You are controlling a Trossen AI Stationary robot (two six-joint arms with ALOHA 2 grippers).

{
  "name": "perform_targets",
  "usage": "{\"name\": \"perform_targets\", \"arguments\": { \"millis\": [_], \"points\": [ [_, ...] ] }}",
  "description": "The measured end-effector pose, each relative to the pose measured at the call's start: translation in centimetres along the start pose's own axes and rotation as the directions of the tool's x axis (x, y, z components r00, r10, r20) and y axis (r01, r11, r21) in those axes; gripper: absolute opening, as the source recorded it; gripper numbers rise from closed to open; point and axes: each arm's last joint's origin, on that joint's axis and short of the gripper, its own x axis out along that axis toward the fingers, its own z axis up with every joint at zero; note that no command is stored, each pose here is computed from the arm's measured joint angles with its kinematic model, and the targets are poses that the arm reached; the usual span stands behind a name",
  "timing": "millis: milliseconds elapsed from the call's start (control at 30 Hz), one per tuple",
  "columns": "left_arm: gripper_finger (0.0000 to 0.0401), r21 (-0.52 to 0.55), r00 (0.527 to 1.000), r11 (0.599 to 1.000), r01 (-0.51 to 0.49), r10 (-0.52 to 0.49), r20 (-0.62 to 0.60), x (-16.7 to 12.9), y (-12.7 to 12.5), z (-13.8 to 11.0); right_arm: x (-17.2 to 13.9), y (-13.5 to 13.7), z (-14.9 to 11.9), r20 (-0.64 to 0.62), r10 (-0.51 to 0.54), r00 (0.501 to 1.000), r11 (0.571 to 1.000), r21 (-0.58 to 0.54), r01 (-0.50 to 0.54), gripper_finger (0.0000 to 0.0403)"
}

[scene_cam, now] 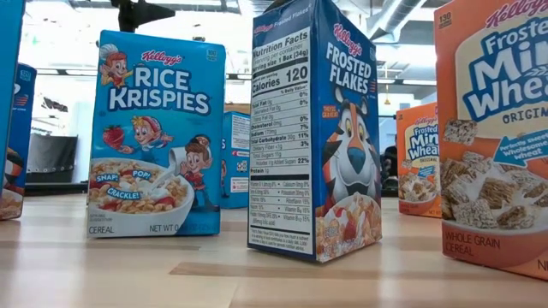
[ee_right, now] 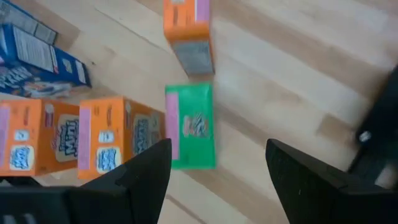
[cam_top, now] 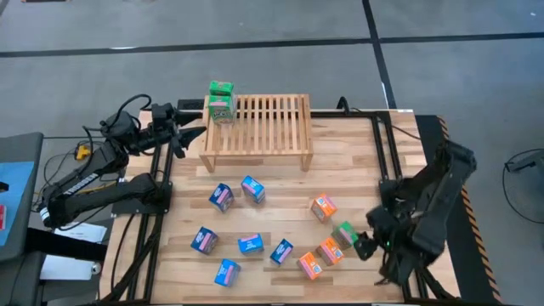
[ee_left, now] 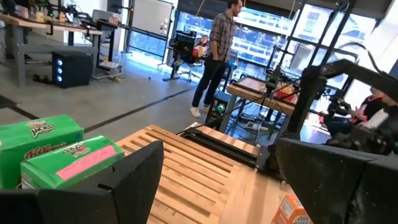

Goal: Stack cereal on shelf
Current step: Put the green cereal box on the shelf aligned with other green cereal boxes

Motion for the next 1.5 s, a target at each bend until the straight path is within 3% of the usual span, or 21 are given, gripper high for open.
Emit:
{"name": "perform_targets", "arguments": {
  "millis": [167, 367, 733, 967, 1167, 1333, 1500],
  "points": [
    [0.0302, -0.008, 1.0, 1.0, 0.014, -0.014, -0.013, 0.0, 0.0, -0.1, 1.1, 1.2, -3.7, 0.0, 0.014, 1.0, 0.999, 0.037, -0.014, 0.0286],
    [0.0302, -0.033, 0.997, 0.998, 0.049, -0.051, -0.05, 0.6, 0.1, -0.4, 2.6, 2.6, -5.6, -0.115, -0.025, 0.993, 1.0, -0.008, 0.024, 0.0286],
    [0.0302, -0.063, 0.994, 0.996, 0.062, -0.067, -0.089, 2.1, 0.4, -1.0, 5.8, 3.5, -6.9, -0.038, -0.122, 0.992, 0.992, 0.038, 0.123, 0.0286],
    [0.0302, -0.09, 0.992, 0.993, 0.074, -0.082, -0.095, 2.1, 0.4, -1.0, 8.1, 4.2, -7.7, -0.076, -0.064, 0.995, 0.993, 0.095, 0.071, 0.0286],
    [0.0302, -0.09, 0.991, 0.992, 0.083, -0.092, -0.099, 2.1, 0.3, -1.0, 5.2, 3.6, -6.0, -0.126, -0.013, 0.992, 0.998, 0.061, 0.021, 0.0287],
    [0.0302, -0.101, 0.986, 0.988, 0.116, -0.127, -0.107, 2.1, 0.2, -1.0, 2.4, 2.2, -1.8, -0.153, -0.027, 0.988, 0.999, 0.03, 0.032, 0.0287],
    [0.0302, -0.099, 0.984, 0.986, 0.136, -0.145, -0.1, 2.1, 0.2, -0.9, 1.8, 1.5, 2.1, -0.168, -0.022, 0.986, 0.999, -0.041, 0.015, 0.0287]
  ]
}}
